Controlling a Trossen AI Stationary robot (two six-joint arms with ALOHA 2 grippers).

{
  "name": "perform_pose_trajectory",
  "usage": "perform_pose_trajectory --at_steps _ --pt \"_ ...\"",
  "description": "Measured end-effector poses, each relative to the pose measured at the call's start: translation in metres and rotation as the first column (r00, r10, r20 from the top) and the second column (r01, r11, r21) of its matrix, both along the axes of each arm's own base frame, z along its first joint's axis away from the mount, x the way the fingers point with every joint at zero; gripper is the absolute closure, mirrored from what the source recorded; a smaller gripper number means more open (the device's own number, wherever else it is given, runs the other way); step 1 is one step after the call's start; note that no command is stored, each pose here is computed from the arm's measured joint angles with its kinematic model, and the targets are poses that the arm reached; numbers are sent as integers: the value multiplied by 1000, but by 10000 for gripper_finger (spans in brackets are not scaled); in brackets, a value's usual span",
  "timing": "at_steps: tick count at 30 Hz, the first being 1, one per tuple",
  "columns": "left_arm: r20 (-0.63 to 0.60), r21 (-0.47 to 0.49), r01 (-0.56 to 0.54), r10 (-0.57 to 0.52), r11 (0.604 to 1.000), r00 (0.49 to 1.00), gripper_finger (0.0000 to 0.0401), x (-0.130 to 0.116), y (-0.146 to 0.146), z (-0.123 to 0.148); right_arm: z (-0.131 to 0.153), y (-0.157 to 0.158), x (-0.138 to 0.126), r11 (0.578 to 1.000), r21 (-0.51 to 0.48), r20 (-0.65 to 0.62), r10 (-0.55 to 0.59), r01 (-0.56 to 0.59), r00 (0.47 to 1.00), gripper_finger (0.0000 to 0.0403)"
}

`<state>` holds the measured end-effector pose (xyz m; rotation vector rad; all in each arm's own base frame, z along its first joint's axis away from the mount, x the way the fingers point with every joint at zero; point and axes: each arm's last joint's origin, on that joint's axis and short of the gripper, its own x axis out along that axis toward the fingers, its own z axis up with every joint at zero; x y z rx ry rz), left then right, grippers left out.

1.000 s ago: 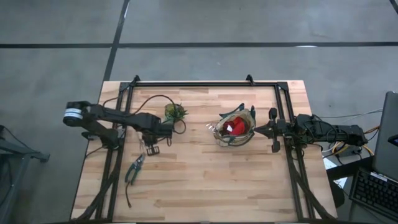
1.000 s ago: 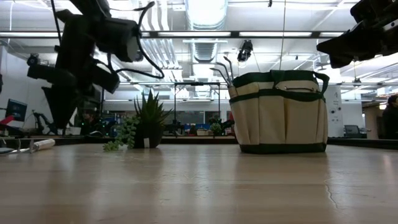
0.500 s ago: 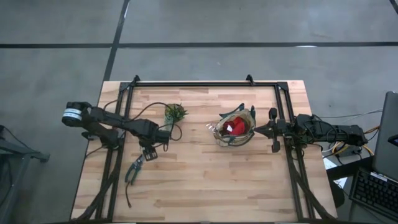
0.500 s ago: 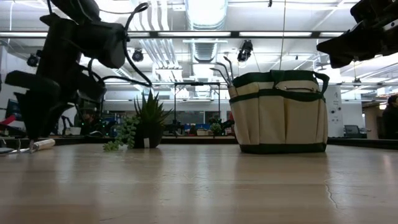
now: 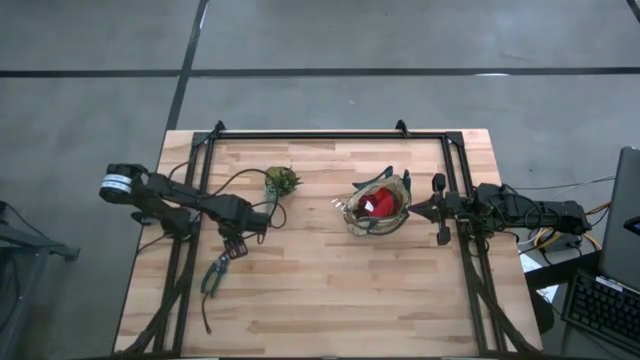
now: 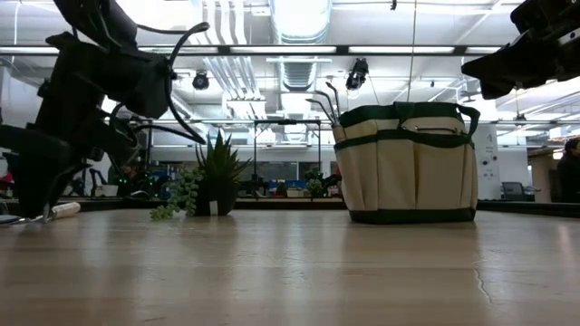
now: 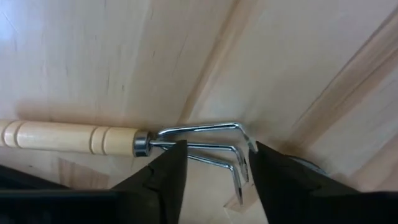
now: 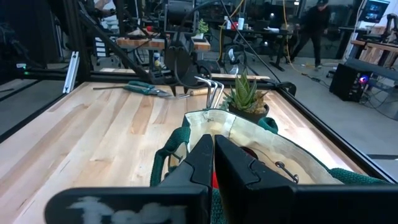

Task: Pick & Place Garden tools in Gardening bag
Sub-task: Put the brown hand rake into the gardening bag

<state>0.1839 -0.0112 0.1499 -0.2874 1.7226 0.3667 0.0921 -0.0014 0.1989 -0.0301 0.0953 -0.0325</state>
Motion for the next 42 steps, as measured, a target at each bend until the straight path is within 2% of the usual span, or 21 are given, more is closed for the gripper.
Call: perform_pose_trajectory --at_steps 4,10,12,21,28,35,38,42 --pt "2 0 -3 3 1000 1000 272 0 0 -1 0 0 0 1000 1 0 0 0 1000 394" --pt "29 -5 22 -22 1000 999 369 3 0 -1 0 0 0 1000 0 0 0 0 1000 394" --pt "37 -7 29 -28 1000 999 390 4 0 -1 0 0 0 1000 2 0 0 0 1000 394" --pt "81 -25 29 -27 999 996 396 10 -1 4 0 0 0 1000 2 0 0 0 1000 394" --pt "252 -97 59 -33 994 967 399 30 -5 33 0 0 0 1000 0 0 0 0 1000 394" --pt "450 -192 91 6 977 893 400 41 -8 64 0 0 0 1000 2 0 0 0 1000 394" --pt "567 -259 113 57 959 822 400 47 -11 77 0 0 0 1000 1 0 0 0 1000 394" --pt "708 -321 152 131 935 694 400 57 -13 94 0 0 0 1000 0 1 0 0 1000 394"
